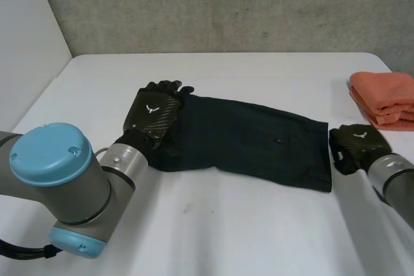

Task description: Fold the laundry.

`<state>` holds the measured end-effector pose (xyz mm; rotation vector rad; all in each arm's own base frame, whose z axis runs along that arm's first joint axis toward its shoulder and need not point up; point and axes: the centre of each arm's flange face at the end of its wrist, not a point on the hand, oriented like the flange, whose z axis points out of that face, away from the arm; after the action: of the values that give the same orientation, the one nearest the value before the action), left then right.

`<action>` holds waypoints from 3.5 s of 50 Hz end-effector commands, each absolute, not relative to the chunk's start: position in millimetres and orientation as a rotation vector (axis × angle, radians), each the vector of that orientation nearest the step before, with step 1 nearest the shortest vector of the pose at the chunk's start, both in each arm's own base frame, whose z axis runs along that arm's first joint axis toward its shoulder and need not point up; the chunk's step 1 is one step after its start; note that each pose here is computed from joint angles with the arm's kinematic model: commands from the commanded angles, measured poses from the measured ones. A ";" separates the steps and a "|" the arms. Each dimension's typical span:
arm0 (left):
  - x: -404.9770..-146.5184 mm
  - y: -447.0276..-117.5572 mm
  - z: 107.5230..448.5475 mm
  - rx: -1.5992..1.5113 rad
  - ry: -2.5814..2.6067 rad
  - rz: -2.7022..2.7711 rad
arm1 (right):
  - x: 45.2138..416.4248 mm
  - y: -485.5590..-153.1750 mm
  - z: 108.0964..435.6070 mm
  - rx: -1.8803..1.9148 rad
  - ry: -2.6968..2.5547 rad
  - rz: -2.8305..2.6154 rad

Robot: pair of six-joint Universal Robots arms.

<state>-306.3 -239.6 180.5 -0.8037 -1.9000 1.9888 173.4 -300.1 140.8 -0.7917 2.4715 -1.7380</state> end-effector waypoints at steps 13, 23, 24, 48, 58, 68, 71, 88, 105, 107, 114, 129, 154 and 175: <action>-305.1 -240.4 180.5 -0.802 -1.905 1.990 | 178.1 -277.3 139.0 -0.594 2.422 -1.520; -304.9 -239.1 179.8 -0.804 -1.906 1.986 | 186.9 -282.2 129.0 -0.603 2.390 -1.526; -304.9 -239.1 179.8 -0.804 -1.906 1.986 | 186.9 -282.7 127.6 -0.604 2.392 -1.523; -304.2 -240.0 179.8 -0.802 -1.909 1.988 | 197.2 -298.7 115.8 -0.649 2.380 -1.567; -303.8 -239.4 183.7 -0.798 -1.900 1.997 | 191.1 -296.8 150.8 -0.689 2.354 -1.709; -302.5 -236.2 197.6 -0.790 -1.872 2.021 | 150.0 -295.4 162.0 -1.090 2.533 -1.765; -301.8 -235.0 203.7 -0.787 -1.859 2.033 | 142.6 -297.4 164.9 -1.219 2.561 -1.755; -297.5 -249.2 229.0 -0.738 -1.800 2.126 | 279.9 -278.5 247.3 -1.643 1.806 -2.140; -284.6 -278.2 243.8 -0.641 -1.804 2.230 | 414.2 -200.1 182.6 -1.927 1.318 -1.753; -282.2 -284.8 246.6 -0.621 -1.804 2.249 | 415.9 -202.7 187.5 -1.860 1.353 -1.752; -291.5 -301.8 246.5 -0.563 -1.781 2.228 | 408.3 -222.0 216.9 -1.404 1.646 -1.730; -333.5 -289.5 241.8 -0.553 -1.726 2.054 | 316.7 -275.9 254.4 -0.625 2.036 -1.609; -343.5 -261.7 123.7 -0.996 -2.223 1.681 | 330.7 -309.7 145.9 -0.886 2.277 -1.444; -348.0 -265.7 206.4 -0.980 -1.996 1.896 | 312.5 -302.0 210.5 -0.882 2.200 -1.772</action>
<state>-348.6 -267.6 157.5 -1.0318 -2.1225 1.7946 317.6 -311.7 183.7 -0.9304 2.2677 -1.6410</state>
